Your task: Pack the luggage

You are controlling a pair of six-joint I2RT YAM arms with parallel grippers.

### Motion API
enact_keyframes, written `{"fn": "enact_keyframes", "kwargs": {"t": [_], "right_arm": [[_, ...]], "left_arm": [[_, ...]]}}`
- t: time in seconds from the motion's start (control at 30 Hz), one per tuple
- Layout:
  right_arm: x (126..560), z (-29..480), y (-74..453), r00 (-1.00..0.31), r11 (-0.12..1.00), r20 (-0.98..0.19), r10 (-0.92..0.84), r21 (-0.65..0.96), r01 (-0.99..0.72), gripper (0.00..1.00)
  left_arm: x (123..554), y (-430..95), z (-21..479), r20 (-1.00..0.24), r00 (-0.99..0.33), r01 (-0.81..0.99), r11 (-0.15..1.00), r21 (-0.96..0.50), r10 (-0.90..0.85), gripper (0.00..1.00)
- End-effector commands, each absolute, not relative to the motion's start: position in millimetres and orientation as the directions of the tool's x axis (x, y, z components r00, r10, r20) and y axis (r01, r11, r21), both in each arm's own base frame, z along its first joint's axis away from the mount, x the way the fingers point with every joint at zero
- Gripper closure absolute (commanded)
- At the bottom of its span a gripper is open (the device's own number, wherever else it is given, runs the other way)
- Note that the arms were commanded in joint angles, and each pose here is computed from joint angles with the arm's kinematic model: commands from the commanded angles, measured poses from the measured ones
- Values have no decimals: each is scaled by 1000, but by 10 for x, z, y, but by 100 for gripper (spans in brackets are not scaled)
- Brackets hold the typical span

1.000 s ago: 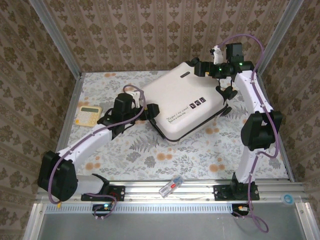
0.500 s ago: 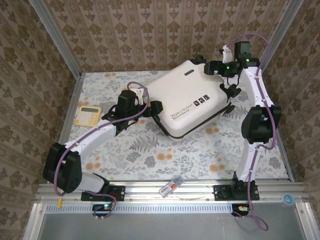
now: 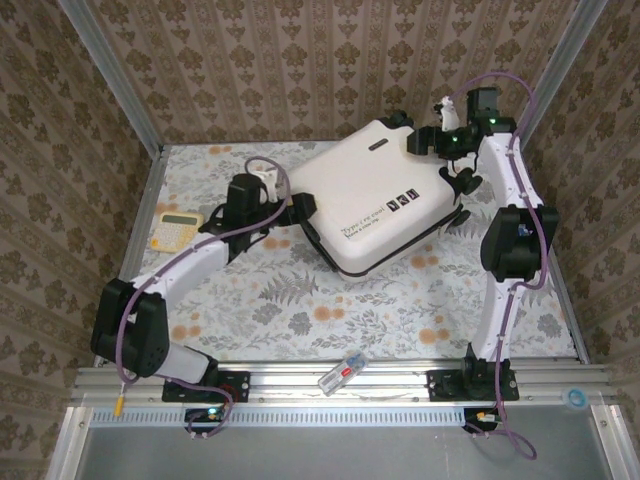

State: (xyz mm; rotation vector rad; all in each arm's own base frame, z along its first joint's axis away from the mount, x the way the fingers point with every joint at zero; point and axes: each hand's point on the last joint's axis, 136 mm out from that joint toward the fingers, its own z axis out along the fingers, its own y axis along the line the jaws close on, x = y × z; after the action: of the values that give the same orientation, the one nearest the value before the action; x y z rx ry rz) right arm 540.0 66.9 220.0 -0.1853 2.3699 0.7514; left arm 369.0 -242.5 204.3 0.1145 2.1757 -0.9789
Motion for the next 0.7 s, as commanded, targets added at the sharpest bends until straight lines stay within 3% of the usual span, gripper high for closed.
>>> {"fn": "enact_keyframes", "kwargs": {"t": [0.0,0.43,0.67], "right_arm": [[4996,1939,1399,-867,725,-498,-9,594,-349,19],[4132,2029,2739,-841,577,-534,-87,661,-480,20],[4143,2465,3039,-781,516,-609,-139,629,-582,21]], "left_arm": [[3923,-2095,2100,-693,-678,321,749,-579,-245,16],[3382,-1714,1956,-654,-708,243,779,-578,-265,16],[3391,-1699,2639,-746,-595,319,764,-561,-299,15]]}}
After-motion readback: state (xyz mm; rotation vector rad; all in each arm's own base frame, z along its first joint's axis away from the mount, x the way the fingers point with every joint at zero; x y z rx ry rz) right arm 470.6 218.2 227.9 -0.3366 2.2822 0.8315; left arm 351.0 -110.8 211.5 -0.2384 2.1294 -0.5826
